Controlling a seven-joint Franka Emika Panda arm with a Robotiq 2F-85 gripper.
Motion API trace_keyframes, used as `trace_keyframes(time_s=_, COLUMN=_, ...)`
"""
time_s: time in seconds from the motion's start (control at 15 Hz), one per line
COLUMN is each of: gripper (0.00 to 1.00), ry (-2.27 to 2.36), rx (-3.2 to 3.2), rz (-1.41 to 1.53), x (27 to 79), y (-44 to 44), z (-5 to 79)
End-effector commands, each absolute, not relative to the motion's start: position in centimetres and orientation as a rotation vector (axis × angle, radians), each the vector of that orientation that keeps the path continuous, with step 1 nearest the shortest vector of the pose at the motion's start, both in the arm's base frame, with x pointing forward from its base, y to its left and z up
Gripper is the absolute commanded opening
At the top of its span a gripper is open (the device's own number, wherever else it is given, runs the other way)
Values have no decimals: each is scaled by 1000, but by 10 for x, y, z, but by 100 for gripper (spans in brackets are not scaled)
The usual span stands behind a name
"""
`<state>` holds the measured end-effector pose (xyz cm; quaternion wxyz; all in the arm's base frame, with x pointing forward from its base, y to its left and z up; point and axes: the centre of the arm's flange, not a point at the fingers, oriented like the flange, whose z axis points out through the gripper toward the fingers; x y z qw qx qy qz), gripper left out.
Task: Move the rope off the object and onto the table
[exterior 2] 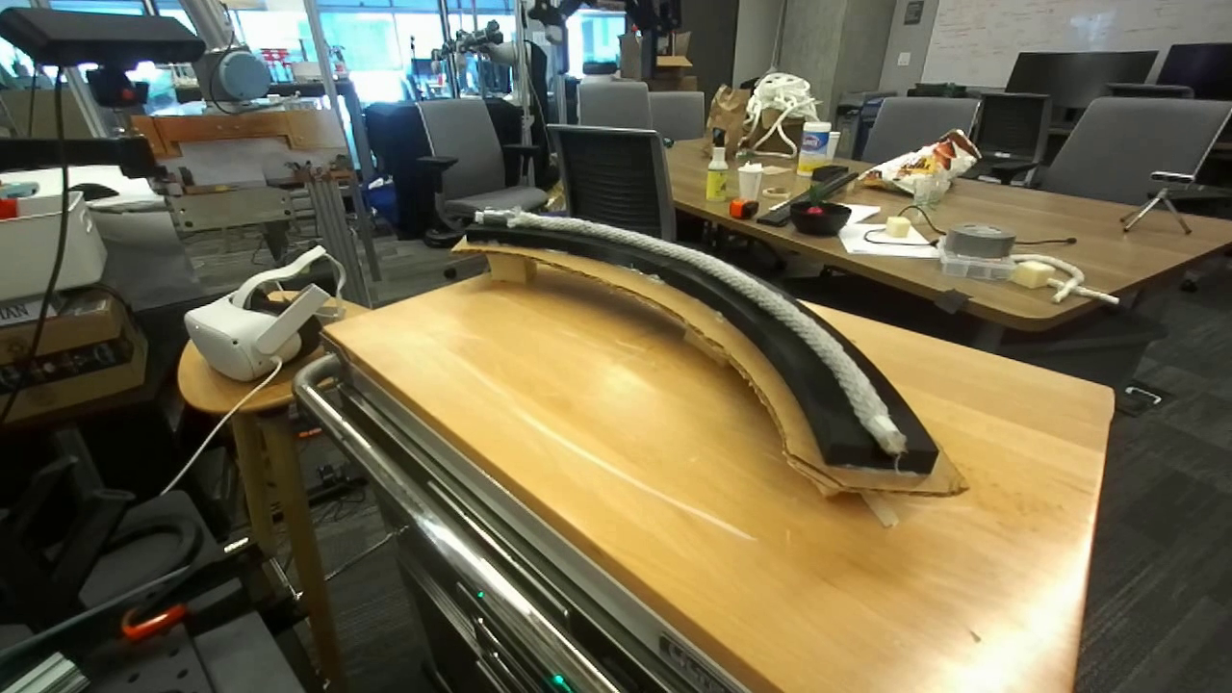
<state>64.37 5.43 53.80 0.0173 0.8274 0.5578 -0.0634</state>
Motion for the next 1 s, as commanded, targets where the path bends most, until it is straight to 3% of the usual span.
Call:
trace_keyframes(time_s=0.0, gripper=100, ry=1806, rx=2591, rz=42, x=687, y=46, z=537)
trace_keyframes(time_s=0.07, gripper=100, ry=1734, rx=2590, rz=-81, x=665, y=46, z=528)
trace_keyframes(time_s=0.53, gripper=100, ry=1713, rx=2591, rz=-7, x=681, y=48, z=524)
trace_keyframes(time_s=0.93, gripper=100, ry=1696, rx=2459, rz=-163, x=710, y=72, z=474)
